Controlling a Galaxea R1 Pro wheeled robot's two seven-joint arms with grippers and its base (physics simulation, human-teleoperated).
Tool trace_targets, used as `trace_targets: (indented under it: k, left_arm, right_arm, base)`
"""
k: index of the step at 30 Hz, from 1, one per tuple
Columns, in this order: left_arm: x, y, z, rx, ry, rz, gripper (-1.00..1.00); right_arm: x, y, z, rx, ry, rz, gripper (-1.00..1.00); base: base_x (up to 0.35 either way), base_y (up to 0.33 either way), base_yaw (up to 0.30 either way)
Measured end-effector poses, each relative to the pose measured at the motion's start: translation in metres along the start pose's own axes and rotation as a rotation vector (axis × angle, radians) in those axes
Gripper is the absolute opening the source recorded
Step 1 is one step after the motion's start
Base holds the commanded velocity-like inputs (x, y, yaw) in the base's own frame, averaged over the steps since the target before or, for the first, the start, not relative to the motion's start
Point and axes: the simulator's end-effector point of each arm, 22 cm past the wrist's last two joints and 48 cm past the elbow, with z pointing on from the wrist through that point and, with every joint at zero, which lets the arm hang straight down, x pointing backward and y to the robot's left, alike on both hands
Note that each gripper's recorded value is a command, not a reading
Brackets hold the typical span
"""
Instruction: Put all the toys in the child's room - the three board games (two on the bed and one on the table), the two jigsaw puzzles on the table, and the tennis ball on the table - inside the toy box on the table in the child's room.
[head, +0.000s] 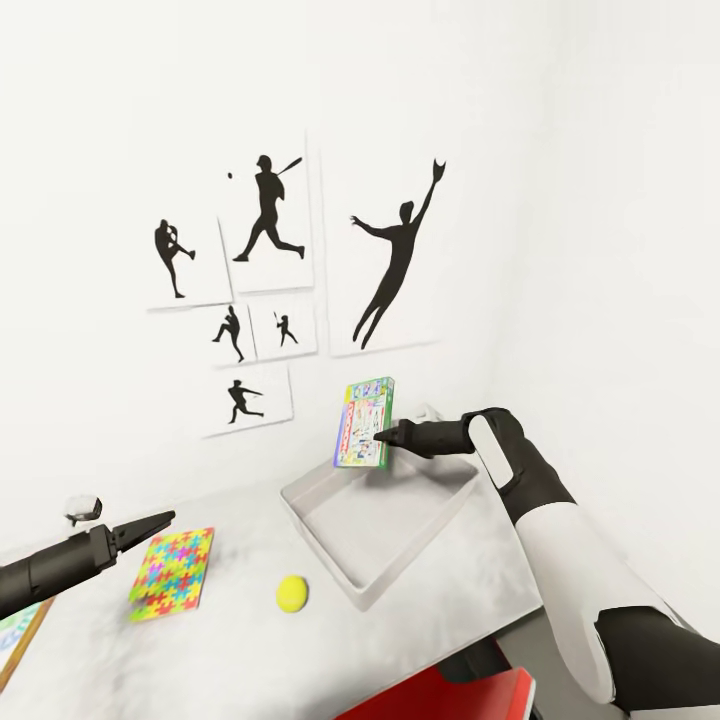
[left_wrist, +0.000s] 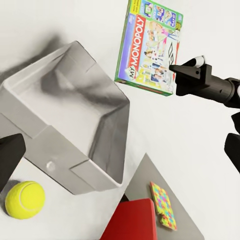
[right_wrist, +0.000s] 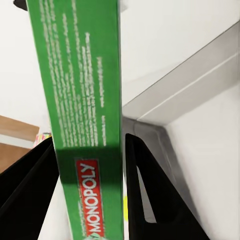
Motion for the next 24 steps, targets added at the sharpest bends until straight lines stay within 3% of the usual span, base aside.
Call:
trace_targets:
  k: [24]
  left_arm:
    - [0.0027, 0.0008, -0.0012, -0.001, 0.002, -0.005, 1.0]
  right_arm:
    - [-0.0009, -0.0056, -0.0027, 0.011, -0.002, 0.0, -1.0]
  base:
    - [0.03, 0.0, 0.0]
